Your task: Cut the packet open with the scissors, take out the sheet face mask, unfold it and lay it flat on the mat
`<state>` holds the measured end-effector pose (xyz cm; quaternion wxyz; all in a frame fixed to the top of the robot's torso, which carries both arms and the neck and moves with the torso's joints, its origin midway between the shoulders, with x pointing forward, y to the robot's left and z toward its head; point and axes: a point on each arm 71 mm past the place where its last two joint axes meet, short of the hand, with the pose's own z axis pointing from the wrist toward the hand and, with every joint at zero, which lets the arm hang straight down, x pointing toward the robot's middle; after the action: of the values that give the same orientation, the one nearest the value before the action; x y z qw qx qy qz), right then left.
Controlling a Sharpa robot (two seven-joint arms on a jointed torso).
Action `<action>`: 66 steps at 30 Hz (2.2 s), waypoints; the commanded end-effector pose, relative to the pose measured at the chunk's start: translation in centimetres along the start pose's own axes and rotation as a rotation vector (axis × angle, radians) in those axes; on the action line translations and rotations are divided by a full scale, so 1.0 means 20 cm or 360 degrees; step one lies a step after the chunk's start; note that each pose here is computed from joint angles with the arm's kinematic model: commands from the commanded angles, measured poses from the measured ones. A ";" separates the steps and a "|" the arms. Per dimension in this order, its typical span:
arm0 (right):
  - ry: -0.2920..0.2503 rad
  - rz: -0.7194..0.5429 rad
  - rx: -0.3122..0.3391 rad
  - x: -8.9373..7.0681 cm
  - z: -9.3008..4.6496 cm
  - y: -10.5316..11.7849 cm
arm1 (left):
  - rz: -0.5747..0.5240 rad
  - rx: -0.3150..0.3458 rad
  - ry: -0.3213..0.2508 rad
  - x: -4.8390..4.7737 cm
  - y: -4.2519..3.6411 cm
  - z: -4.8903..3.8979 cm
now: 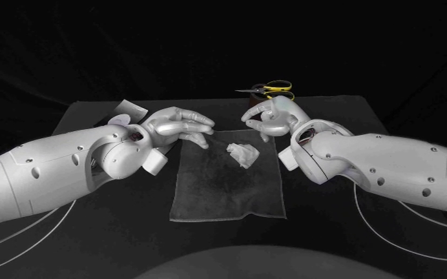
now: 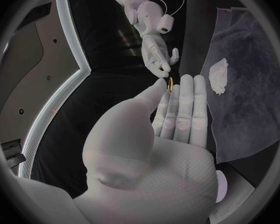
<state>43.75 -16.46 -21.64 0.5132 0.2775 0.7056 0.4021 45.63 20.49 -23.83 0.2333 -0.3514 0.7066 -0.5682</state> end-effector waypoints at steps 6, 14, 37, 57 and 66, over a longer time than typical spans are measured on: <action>0.0028 0.0011 0.0005 0.00 0.01 -0.01 | 0.0269 -0.0035 0.0155 0.105 0.019 -0.037; 0.0180 -0.0202 -0.0044 -0.01 0.01 -0.02 | 0.0241 -0.0032 0.0044 0.088 0.025 -0.015; -0.0018 -0.1205 -0.0282 0.16 0.08 -0.12 | 0.0204 -0.0172 -0.0122 0.094 0.064 0.084; 0.0010 -0.1348 -0.0283 0.27 0.15 -0.18 | 0.0208 -0.0257 -0.0205 0.088 0.098 0.143; 0.0010 -0.1304 -0.0321 0.27 0.14 -0.18 | 0.0203 -0.0290 -0.0194 0.091 0.107 0.147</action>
<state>44.83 -13.38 -27.90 0.6512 -0.0730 0.7214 0.2238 46.15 17.58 -26.43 0.2840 -0.3560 0.7582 -0.4666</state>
